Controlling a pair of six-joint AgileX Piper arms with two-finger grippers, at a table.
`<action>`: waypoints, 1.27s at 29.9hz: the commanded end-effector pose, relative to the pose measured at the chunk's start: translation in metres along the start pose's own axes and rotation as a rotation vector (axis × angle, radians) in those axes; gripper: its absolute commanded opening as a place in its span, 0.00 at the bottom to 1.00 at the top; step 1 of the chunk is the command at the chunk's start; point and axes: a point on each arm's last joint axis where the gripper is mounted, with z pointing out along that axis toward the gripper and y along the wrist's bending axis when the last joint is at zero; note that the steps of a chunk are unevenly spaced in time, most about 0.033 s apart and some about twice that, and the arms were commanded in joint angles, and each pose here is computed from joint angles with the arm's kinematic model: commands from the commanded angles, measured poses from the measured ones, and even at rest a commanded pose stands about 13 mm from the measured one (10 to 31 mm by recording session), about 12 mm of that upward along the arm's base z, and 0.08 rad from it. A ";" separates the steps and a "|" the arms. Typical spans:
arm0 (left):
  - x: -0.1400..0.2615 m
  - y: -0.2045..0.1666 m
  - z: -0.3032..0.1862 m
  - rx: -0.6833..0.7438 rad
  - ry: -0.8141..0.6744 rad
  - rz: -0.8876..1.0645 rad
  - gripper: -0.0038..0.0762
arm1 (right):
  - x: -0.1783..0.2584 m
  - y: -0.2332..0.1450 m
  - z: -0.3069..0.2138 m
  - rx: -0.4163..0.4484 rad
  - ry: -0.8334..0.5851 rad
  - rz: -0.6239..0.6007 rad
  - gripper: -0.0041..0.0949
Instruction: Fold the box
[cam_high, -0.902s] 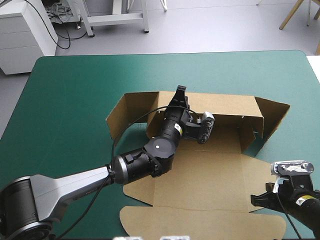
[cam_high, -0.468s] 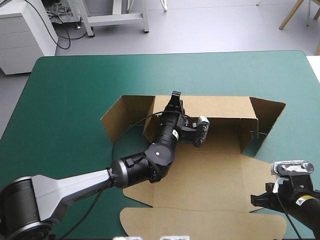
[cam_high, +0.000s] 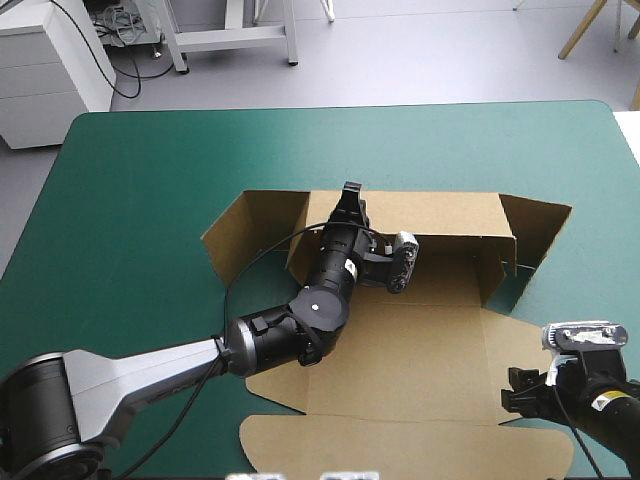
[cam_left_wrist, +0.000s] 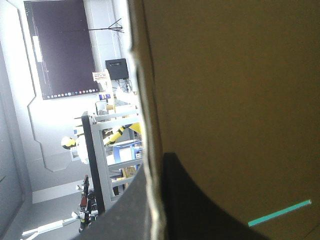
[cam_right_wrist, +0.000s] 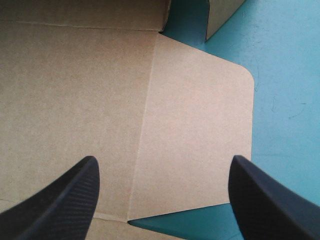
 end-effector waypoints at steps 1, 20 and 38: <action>0.005 0.024 -0.013 -0.083 0.008 -0.014 0.04 | -0.012 0.002 -0.004 -0.024 -0.079 0.023 0.73; 0.005 0.024 -0.013 -0.084 0.009 -0.002 0.04 | -0.169 -0.014 -0.051 0.013 -0.304 0.077 0.73; 0.004 0.028 -0.013 -0.136 0.001 0.062 0.04 | -0.261 -0.065 0.074 0.054 -0.074 0.093 0.71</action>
